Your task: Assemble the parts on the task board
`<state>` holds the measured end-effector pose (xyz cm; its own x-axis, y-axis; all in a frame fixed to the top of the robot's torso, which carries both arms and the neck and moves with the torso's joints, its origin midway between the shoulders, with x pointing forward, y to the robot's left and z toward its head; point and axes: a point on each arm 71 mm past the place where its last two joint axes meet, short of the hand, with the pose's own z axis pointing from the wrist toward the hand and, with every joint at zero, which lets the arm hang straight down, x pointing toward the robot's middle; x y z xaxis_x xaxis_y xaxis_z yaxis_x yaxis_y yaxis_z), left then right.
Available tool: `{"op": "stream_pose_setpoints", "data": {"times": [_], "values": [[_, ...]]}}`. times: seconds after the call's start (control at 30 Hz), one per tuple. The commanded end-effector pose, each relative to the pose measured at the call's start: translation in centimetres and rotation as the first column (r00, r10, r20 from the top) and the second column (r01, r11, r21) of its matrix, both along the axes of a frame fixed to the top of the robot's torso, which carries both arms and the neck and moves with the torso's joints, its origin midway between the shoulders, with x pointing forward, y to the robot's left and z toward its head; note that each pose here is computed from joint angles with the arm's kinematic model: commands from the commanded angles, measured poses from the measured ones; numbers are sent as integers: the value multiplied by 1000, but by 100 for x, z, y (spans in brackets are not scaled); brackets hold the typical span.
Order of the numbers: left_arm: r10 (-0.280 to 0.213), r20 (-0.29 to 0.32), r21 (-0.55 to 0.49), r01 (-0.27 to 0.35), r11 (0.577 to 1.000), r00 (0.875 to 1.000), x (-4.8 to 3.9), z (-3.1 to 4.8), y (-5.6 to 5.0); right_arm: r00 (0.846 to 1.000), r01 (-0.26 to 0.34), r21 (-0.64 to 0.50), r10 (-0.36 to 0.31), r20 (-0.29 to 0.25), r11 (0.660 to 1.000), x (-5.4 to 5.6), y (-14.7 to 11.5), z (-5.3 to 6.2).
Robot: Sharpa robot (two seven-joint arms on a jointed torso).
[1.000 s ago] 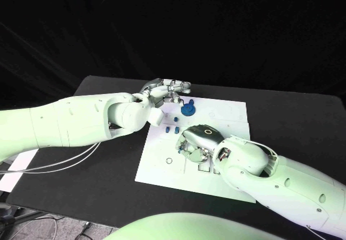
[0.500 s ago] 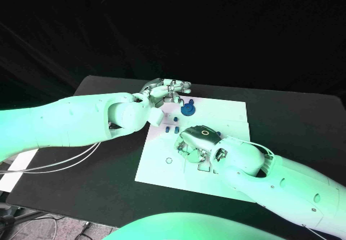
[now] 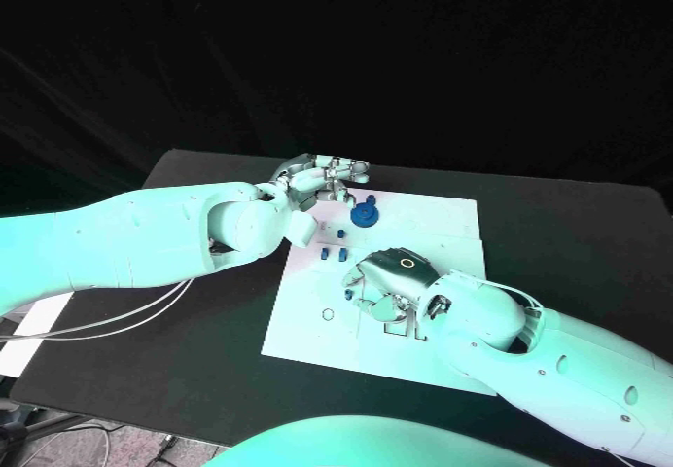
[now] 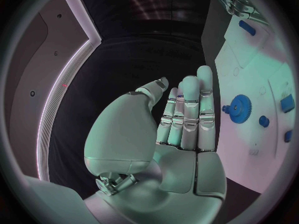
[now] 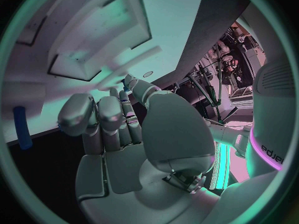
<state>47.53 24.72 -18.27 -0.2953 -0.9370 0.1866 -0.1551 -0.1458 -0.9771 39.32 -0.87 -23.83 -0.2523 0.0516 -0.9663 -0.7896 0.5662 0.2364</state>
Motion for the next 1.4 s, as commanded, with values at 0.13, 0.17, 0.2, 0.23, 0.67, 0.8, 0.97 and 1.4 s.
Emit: {"op": "stream_pose_setpoints", "data": {"times": [0.13,0.17,0.2,0.23,0.67,0.8,0.97,1.4], "values": [[-21,22,4,21,1000,1000,-5,17,-1,999,38,84,-41,31,996,9,-170,178],[-21,23,5,20,1000,1000,-6,17,4,998,50,91,-52,28,995,21,-223,210],[-20,23,6,20,1000,1000,-7,18,9,998,62,97,-65,25,993,35,-280,244],[-19,24,7,19,1000,1000,-9,19,19,996,83,102,-85,19,991,60,-376,298],[-13,25,11,12,1000,1000,-14,21,58,965,239,23,-240,104,971,362,-1059,646],[-13,24,11,13,1000,1000,-14,20,56,958,268,-41,-262,118,963,432,-1159,635],[-16,24,10,16,1000,1000,-12,20,45,956,276,-88,-264,124,957,477,-1173,603],[-24,26,6,24,1000,999,-5,18,11,974,224,-159,-214,82,961,494,-1038,446]]}}
